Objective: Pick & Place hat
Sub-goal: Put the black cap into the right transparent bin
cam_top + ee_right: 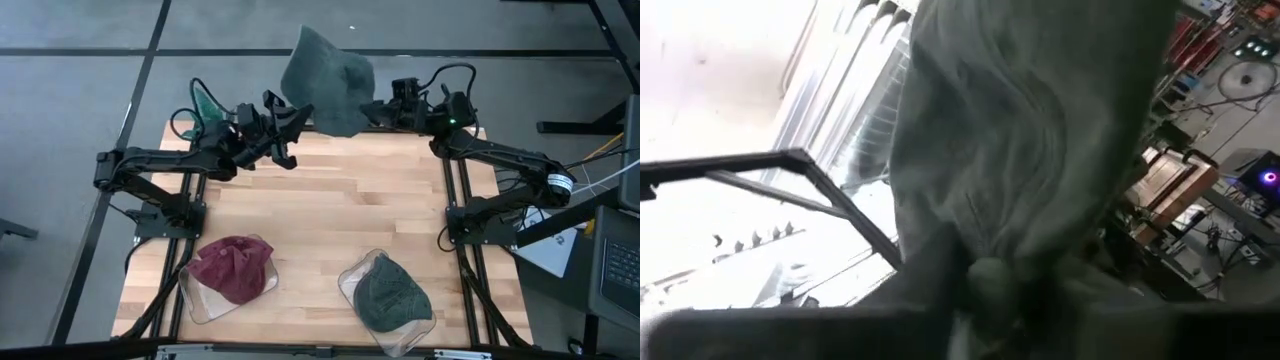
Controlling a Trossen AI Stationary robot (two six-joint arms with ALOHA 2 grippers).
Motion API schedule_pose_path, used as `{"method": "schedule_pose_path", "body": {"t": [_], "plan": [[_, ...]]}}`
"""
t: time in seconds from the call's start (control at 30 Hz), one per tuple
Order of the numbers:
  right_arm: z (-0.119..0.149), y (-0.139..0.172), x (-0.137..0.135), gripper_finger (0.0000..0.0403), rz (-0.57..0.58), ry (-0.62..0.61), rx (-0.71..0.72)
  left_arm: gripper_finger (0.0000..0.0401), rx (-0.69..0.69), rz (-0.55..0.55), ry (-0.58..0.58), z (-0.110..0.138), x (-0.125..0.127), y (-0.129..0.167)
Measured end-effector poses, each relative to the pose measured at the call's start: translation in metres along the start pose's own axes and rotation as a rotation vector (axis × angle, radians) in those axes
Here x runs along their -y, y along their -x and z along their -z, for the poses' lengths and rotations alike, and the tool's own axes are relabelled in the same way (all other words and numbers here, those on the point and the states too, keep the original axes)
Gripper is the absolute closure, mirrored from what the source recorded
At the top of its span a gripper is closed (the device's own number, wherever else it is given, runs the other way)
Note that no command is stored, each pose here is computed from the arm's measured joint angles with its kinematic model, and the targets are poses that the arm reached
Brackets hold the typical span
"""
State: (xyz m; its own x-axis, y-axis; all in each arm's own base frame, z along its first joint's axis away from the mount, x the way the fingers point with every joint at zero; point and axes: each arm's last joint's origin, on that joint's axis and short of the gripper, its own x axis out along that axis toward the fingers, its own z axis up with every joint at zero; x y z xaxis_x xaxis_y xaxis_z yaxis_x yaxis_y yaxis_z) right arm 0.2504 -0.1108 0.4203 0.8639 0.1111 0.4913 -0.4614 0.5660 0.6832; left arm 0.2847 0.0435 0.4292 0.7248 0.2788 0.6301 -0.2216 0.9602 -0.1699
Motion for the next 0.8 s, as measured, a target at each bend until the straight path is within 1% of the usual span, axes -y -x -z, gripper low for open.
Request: {"method": "schedule_pose_path", "body": {"t": [0.1,0.13,0.27,0.33,0.43,0.6,0.8], "plan": [[0.000,0.001,0.000,0.0376,-0.012,0.021,-0.037,0.0372,-0.029,0.010,0.002,0.000,0.000,0.001],[0.000,0.001,0.000,0.0383,-0.016,0.034,-0.049,0.0372,-0.048,0.026,0.000,0.002,0.001,0.001],[0.001,0.001,0.000,0.0377,-0.026,0.030,-0.075,0.0373,-0.116,0.079,0.008,0.008,0.002,0.001],[0.001,0.001,0.000,0.0380,-0.028,0.030,-0.086,0.0372,-0.139,0.084,0.018,0.010,0.002,0.002],[0.001,0.001,-0.001,0.0383,-0.035,0.032,-0.099,0.0359,-0.159,0.092,0.019,0.010,0.002,0.002],[-0.003,0.006,-0.011,0.0383,-0.050,0.045,-0.118,0.0315,-0.184,0.095,0.027,-0.002,0.002,0.007],[-0.013,0.018,-0.029,0.0383,-0.070,0.061,-0.119,0.0253,-0.239,0.035,0.019,-0.020,0.000,0.016]]}}
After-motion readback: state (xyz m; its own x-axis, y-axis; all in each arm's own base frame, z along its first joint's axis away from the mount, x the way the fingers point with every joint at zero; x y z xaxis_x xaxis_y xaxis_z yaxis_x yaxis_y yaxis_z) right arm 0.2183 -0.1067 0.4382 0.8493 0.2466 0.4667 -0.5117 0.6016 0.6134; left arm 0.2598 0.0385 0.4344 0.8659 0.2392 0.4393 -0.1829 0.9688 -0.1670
